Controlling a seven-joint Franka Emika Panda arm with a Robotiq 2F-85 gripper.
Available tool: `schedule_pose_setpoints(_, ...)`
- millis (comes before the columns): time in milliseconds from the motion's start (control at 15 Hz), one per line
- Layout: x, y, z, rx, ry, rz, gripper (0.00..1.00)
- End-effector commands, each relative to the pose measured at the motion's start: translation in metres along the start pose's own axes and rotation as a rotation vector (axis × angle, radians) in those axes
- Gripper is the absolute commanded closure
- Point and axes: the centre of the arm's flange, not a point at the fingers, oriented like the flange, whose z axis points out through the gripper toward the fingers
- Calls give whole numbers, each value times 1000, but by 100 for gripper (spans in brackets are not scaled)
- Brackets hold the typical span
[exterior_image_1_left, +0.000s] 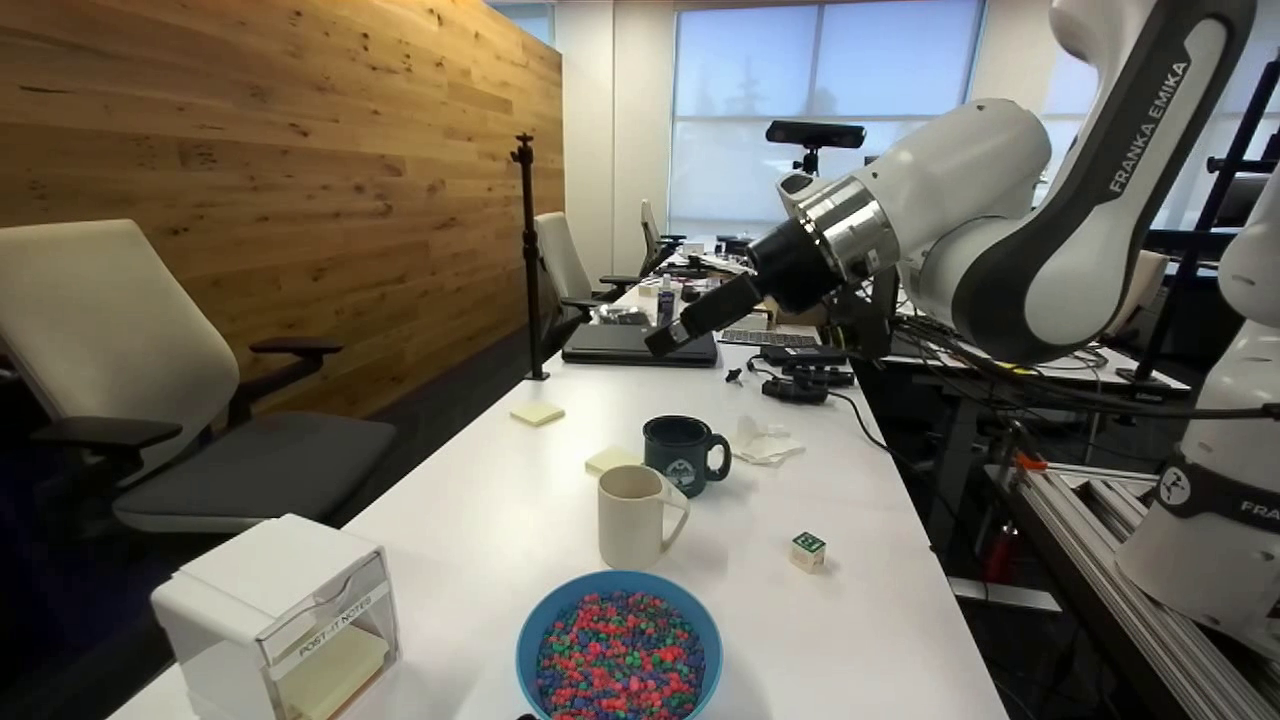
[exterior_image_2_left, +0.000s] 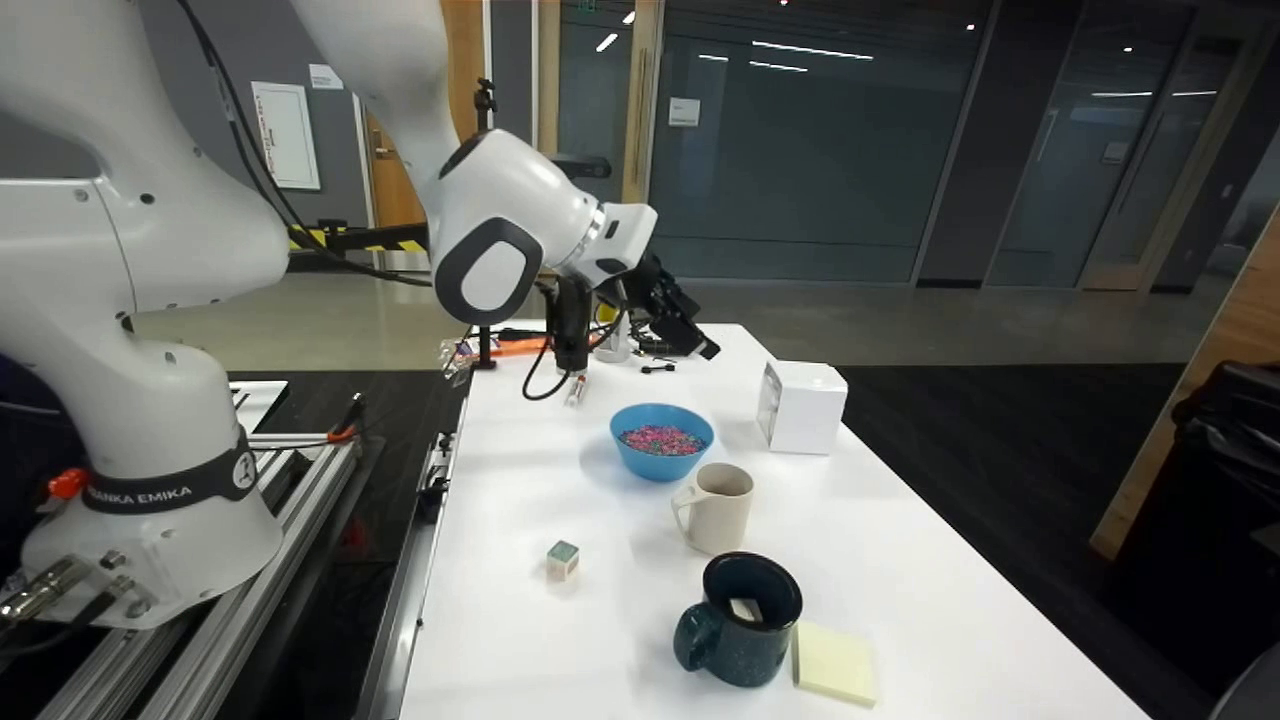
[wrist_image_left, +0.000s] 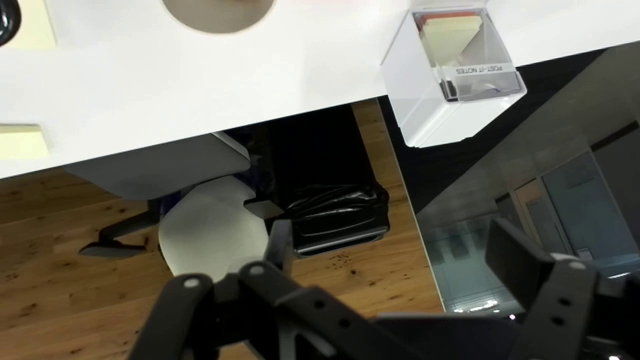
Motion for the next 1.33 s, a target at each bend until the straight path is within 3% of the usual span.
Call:
schedule_pose_setpoints(0,-44,14,5,-45,-1,-14,0)
schedule_pose_setpoints(267,-54,22,9,-94,-23,-46,0)
schedule_pose_setpoints(800,-92,24,20,-118,-149,-86,0)
schedule_pose_setpoints(1067,-106,35,27,-175,-151,-90,0)
schedule_pose_setpoints(1267,-92,34,35,-150,-169,-82,0)
